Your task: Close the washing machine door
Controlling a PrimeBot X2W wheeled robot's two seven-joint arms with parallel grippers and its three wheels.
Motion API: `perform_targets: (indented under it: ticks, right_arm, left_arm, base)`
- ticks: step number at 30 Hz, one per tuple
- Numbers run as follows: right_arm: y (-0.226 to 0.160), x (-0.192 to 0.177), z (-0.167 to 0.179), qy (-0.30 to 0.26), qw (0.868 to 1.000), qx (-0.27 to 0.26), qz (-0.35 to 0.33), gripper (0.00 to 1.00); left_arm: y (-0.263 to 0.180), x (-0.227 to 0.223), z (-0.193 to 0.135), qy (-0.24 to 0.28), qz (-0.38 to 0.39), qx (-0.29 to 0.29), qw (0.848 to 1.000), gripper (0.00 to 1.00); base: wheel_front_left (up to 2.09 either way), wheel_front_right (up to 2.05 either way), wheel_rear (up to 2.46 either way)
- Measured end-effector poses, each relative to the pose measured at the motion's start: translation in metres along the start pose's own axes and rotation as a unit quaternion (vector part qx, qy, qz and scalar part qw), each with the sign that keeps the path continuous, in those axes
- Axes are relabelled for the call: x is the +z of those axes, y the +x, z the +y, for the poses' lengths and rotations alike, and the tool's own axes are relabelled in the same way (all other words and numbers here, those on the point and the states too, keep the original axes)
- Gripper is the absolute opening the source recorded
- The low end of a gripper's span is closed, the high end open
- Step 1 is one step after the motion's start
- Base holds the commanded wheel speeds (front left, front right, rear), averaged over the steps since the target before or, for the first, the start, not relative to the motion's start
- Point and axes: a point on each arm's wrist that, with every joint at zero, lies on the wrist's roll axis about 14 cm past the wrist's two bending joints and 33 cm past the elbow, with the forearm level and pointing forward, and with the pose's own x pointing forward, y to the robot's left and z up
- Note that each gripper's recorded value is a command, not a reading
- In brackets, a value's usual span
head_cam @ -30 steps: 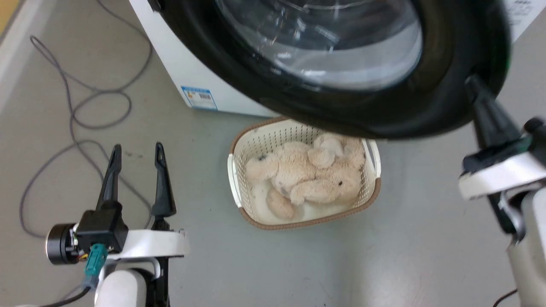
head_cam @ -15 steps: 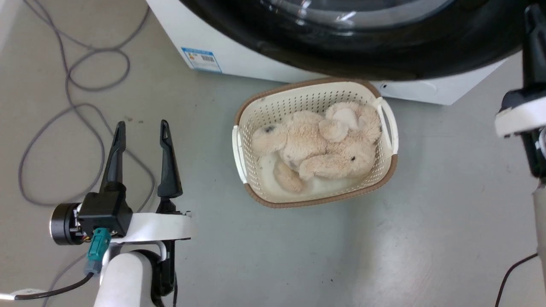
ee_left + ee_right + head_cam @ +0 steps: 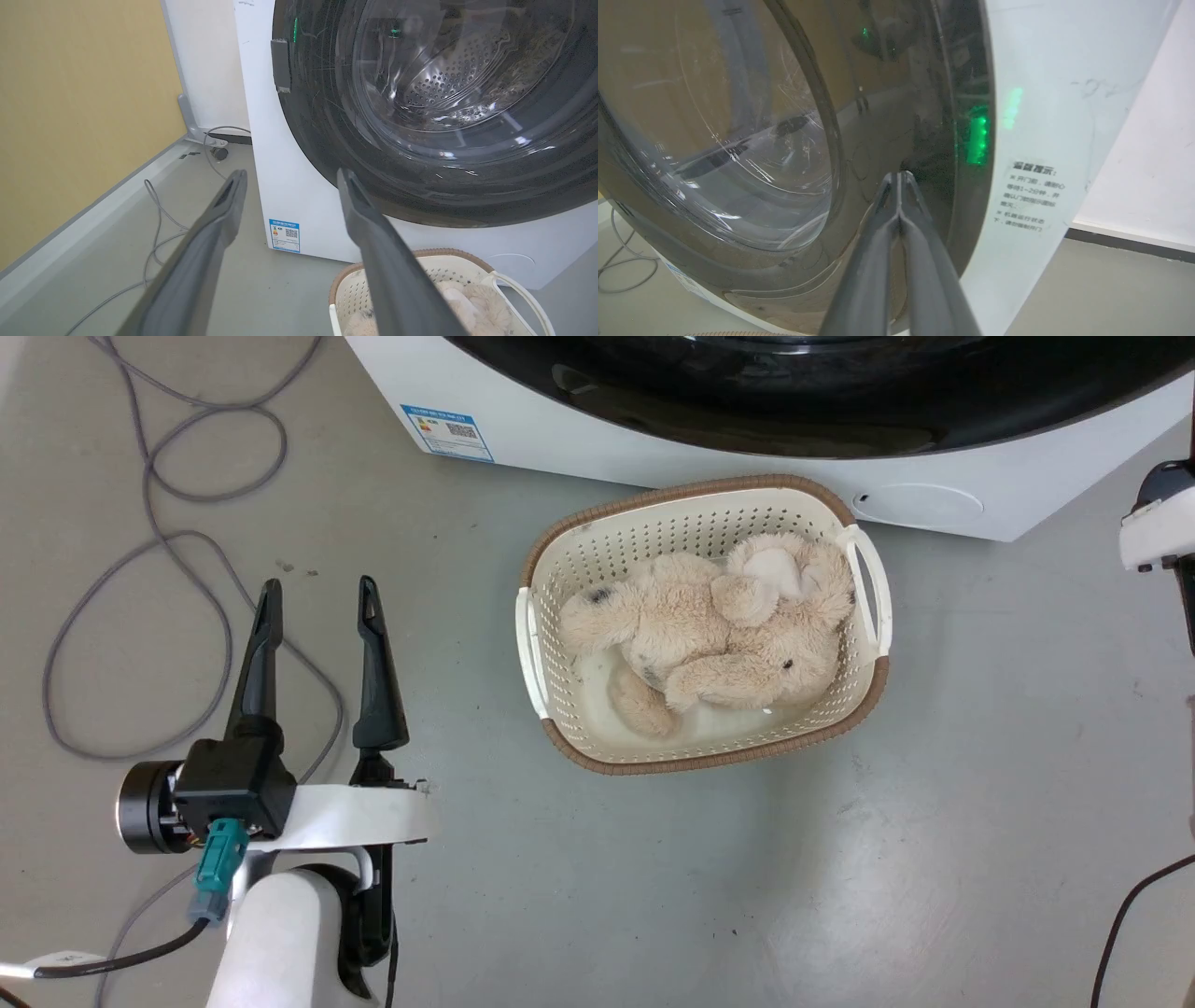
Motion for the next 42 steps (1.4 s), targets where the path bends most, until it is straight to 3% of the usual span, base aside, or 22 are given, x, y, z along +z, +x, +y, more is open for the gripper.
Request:
perform_targets:
  ticks: [11,24,32,33,34,42]
  right_arm:
    - [-0.012,0.036,-0.008,-0.008,0.999,-0.014,-0.033,0.00]
    - [-0.089,0.142,-0.022,-0.021,0.986,-0.048,-0.160,0.00]
    - [-0.139,0.155,-0.013,-0.010,0.985,-0.042,-0.164,0.00]
    - [-0.145,0.152,-0.011,-0.007,0.986,-0.040,-0.159,0.89]
    - [-0.151,0.150,-0.009,-0.004,0.987,-0.038,-0.154,1.00]
    - [-0.193,0.128,-0.001,0.018,0.992,-0.034,-0.116,1.00]
  left_arm:
    - [-0.007,0.016,0.003,-0.003,-0.015,0.005,1.000,1.00]
    - [-0.034,0.040,-0.001,-0.004,-0.033,-0.007,0.999,1.00]
    - [-0.053,0.053,-0.011,-0.010,-0.044,-0.025,0.999,1.00]
    - [-0.055,0.054,-0.011,-0.010,-0.045,-0.027,0.999,1.00]
    - [-0.058,0.056,-0.013,-0.011,-0.046,-0.029,0.998,1.00]
    - [-0.073,0.065,-0.020,-0.013,-0.056,-0.044,0.997,1.00]
  base:
    - [0.00,0.00,0.00]
    - [0.00,0.00,0.00]
    - [0.00,0.00,0.00]
    - [0.00,0.00,0.00]
    - [0.00,0.00,0.00]
    - [0.00,0.00,0.00]
